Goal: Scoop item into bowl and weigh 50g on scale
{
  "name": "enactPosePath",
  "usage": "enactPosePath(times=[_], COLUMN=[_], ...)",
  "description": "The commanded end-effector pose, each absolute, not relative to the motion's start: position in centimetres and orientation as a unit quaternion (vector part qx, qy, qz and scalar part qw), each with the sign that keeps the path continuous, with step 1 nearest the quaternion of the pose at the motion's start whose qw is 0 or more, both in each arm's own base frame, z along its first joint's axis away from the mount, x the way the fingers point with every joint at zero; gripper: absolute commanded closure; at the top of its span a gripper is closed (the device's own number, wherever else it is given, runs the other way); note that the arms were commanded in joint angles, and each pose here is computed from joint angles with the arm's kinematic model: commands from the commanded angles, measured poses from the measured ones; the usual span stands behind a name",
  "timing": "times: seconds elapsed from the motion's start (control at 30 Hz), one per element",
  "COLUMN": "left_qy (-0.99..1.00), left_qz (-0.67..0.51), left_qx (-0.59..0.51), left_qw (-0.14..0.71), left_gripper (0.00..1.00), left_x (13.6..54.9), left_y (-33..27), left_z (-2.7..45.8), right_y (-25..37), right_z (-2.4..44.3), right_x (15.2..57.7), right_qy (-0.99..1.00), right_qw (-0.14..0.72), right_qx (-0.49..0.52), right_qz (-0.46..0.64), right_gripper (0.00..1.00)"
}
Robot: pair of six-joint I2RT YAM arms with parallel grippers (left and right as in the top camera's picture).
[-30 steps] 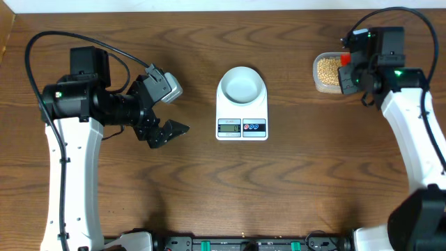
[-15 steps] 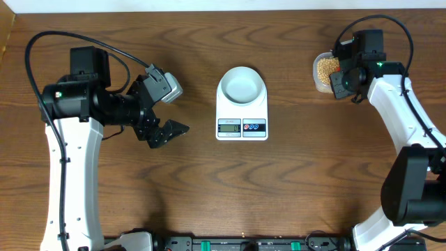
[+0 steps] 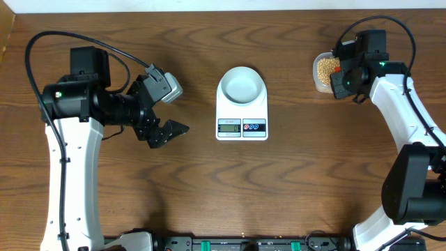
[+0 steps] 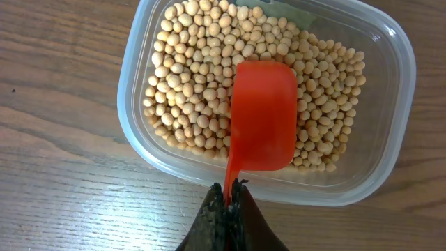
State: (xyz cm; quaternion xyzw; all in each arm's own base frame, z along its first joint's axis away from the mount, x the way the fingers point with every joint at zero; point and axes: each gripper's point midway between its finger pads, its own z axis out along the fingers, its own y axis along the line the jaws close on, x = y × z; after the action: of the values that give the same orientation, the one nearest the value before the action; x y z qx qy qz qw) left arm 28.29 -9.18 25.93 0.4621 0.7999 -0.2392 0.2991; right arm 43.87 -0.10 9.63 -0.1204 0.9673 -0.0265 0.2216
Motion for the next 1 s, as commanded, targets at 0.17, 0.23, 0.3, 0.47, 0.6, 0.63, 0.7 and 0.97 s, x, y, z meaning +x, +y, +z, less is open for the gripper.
enactPosePath(times=[0.17,0.23,0.3,0.47,0.6,0.63,0.7,0.97], left_qy=[0.801,0.801,0.801,0.801,0.801,0.801,0.801,0.801], left_qz=[-0.24,-0.24,-0.24,-0.24,-0.24,-0.24,-0.24,-0.24], left_qx=[0.463,0.463,0.463,0.463,0.463,0.463,0.463,0.463], left_qw=[0.295,0.295,0.295,0.295,0.295,0.295,0.295,0.295], left_gripper=[0.02,0.02,0.02,0.02,0.02,0.02,0.02,0.02], left_x=[28.1,28.1,28.1,28.1,28.1,28.1,28.1,28.1], left_y=[-9.1,-9.1,-9.1,-9.1,-9.1,-9.1,-9.1,-9.1], left_z=[25.7,25.7,25.7,25.7,25.7,25.7,25.7,25.7], right_y=[0.4,0.4,0.4,1.4,1.4,1.3,1.2,0.7], right_z=[9.0,9.0,9.0,9.1,9.0,9.0,9.0,8.8], right_x=[43.6,43.6,43.6,43.6,43.4,43.4,43.4,42.8], right_qy=[0.971,0.971,0.971,0.97,0.97,0.97,0.971,0.976], right_qw=[0.21,0.211,0.211,0.213,0.209,0.209,0.209,0.197], right_qx=[-0.114,-0.114,-0.114,-0.12,-0.119,-0.118,-0.117,-0.083], right_qz=[-0.007,-0.006,-0.006,0.022,0.028,0.028,0.027,0.033], right_gripper=[0.99,0.99,0.99,0.99,0.99,0.99,0.99,0.99])
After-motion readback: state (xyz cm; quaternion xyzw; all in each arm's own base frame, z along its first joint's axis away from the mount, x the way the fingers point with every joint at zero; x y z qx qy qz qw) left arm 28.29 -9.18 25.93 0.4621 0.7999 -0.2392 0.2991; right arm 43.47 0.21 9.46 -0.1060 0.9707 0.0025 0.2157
